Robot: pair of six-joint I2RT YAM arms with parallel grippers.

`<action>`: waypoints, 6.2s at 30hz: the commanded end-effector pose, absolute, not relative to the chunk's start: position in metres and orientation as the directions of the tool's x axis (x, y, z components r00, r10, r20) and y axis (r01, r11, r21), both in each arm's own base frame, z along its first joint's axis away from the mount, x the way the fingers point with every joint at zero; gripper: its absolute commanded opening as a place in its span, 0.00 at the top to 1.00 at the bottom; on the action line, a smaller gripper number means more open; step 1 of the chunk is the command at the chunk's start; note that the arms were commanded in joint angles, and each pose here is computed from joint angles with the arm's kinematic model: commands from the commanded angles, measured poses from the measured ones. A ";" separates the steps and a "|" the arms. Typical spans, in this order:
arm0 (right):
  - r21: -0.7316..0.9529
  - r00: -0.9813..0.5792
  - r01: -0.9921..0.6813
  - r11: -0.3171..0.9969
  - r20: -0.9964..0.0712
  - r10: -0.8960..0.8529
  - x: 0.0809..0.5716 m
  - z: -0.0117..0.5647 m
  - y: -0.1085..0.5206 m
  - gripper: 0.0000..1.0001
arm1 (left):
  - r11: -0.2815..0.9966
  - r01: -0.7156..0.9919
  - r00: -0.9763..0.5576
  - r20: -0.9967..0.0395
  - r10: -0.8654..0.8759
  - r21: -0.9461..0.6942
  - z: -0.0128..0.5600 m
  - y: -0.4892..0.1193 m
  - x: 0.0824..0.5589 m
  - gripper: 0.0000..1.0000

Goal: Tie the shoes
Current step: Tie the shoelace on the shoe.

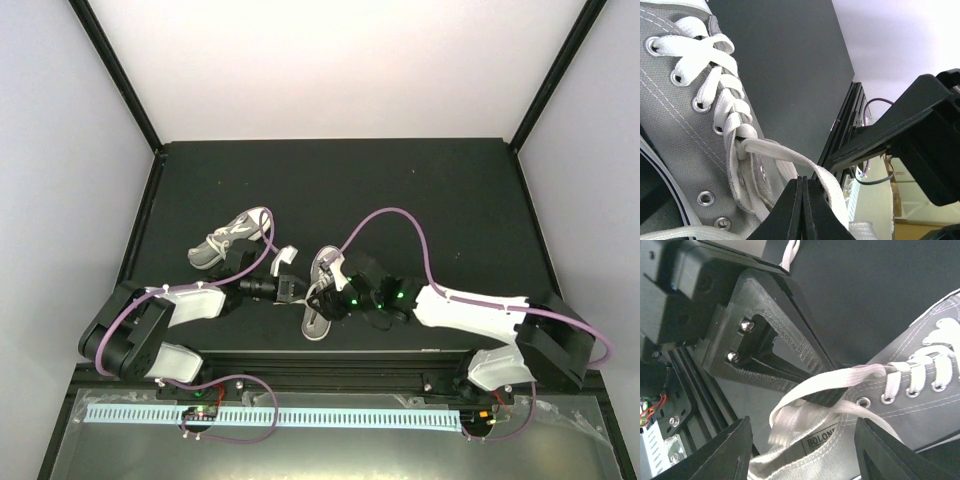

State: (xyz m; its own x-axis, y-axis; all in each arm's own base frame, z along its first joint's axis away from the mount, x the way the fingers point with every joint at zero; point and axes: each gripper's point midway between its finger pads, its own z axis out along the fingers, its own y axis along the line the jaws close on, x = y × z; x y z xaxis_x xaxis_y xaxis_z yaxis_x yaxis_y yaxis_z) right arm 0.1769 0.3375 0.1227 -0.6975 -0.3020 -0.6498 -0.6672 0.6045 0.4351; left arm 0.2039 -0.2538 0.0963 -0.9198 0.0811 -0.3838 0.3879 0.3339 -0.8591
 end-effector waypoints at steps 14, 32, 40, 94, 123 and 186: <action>0.388 -0.696 -0.618 0.683 -0.675 -0.246 0.202 0.124 0.346 0.98 | 0.389 0.387 -0.911 -0.413 0.018 -0.836 0.091 -0.241 0.217 0.98; 0.383 -0.773 -0.491 0.783 -0.606 -0.188 0.222 0.097 0.306 0.98 | 0.486 0.282 -0.922 -0.374 -0.101 -0.827 0.068 -0.202 0.227 0.98; 0.395 -0.792 -0.452 0.800 -0.591 -0.155 0.229 0.092 0.292 0.98 | 0.545 0.184 -0.928 -0.327 -0.178 -0.818 0.051 -0.181 0.234 0.99; 0.626 -0.824 -0.429 0.652 -0.566 0.002 0.230 0.115 0.306 0.50 | 0.550 0.306 -0.871 -0.462 -0.169 -0.777 0.094 -0.202 0.235 0.35; 0.663 -0.853 -0.415 0.623 -0.521 -0.014 0.235 0.094 0.324 0.81 | 0.593 0.288 -0.862 -0.473 -0.182 -0.752 0.091 -0.188 0.236 0.29; 0.620 -0.793 -0.595 0.511 -0.558 -0.246 0.185 0.061 0.315 0.49 | 0.419 0.314 -0.913 -0.392 -0.113 -0.852 0.079 -0.231 0.253 0.44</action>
State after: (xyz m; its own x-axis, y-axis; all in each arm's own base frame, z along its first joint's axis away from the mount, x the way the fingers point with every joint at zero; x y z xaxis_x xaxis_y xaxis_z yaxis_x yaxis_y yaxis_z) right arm 0.1799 0.3042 0.0506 -0.8169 -0.2542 -0.5176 -0.5629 0.5469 0.6197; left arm 0.2412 -0.2217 0.0606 -0.9353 -0.1120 -0.3357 0.2498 0.4631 -0.8504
